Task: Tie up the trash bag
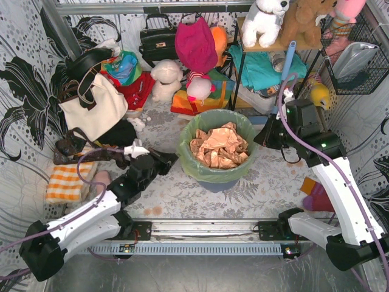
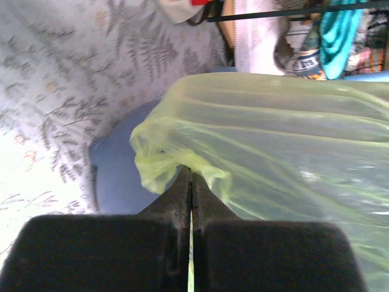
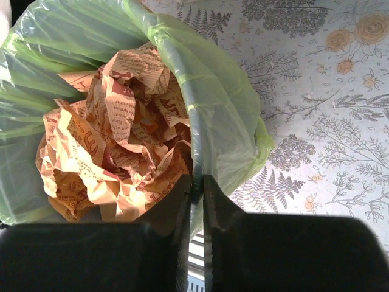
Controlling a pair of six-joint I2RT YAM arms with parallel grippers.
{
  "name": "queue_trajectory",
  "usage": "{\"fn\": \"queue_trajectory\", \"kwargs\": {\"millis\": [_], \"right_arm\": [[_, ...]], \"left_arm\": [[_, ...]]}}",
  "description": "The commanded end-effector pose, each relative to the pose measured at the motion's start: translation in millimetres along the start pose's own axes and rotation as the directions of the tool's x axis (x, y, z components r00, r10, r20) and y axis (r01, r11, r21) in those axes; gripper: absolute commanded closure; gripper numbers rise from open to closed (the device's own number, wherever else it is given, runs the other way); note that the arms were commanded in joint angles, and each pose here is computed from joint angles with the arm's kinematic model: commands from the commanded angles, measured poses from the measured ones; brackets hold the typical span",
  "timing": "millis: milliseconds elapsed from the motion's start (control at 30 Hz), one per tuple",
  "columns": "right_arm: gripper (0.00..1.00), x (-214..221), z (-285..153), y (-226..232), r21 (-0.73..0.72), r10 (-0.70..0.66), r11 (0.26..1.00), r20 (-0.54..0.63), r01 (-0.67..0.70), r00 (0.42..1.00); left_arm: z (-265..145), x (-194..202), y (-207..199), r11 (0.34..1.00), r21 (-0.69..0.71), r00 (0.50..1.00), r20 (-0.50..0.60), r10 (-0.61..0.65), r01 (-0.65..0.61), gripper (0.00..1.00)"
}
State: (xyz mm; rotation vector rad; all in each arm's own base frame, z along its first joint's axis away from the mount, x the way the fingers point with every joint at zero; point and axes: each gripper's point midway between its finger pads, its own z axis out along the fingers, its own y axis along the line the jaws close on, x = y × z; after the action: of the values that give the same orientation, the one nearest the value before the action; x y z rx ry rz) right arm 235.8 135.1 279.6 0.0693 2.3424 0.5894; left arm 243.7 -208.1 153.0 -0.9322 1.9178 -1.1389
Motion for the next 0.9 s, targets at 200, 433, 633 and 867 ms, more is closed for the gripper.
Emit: {"fn": "queue_trajectory", "kwargs": {"millis": [200,433,633,867], "right_arm": [[1.0,15.0,-10.9,27.5,-0.157,0.101,0.982,-0.029,-0.105,0.994],[1.0,16.7,-13.4,28.9,-0.18,0.162,0.971,0.001,-0.159,0.987],[1.0,14.2,-10.1,12.9,-0.107,0.204,0.974,0.055,-0.198,0.977],[1.0,11.5,-9.6,5.4,-0.075,0.222,0.974,0.088,-0.216,0.971]], "left_arm": [[-20.0,-20.2,-70.6,0.961,0.076,0.963,0.041,0.265,-0.267,1.0],[-32.3,-14.2,-61.9,0.959,0.043,0.96,-0.021,0.281,-0.28,1.0],[-44.9,-11.5,-29.4,0.974,-0.007,0.973,-0.046,0.227,-0.228,1.0],[-61.3,-2.7,-14.2,0.977,0.075,0.976,-0.079,0.204,-0.198,1.0]]}}
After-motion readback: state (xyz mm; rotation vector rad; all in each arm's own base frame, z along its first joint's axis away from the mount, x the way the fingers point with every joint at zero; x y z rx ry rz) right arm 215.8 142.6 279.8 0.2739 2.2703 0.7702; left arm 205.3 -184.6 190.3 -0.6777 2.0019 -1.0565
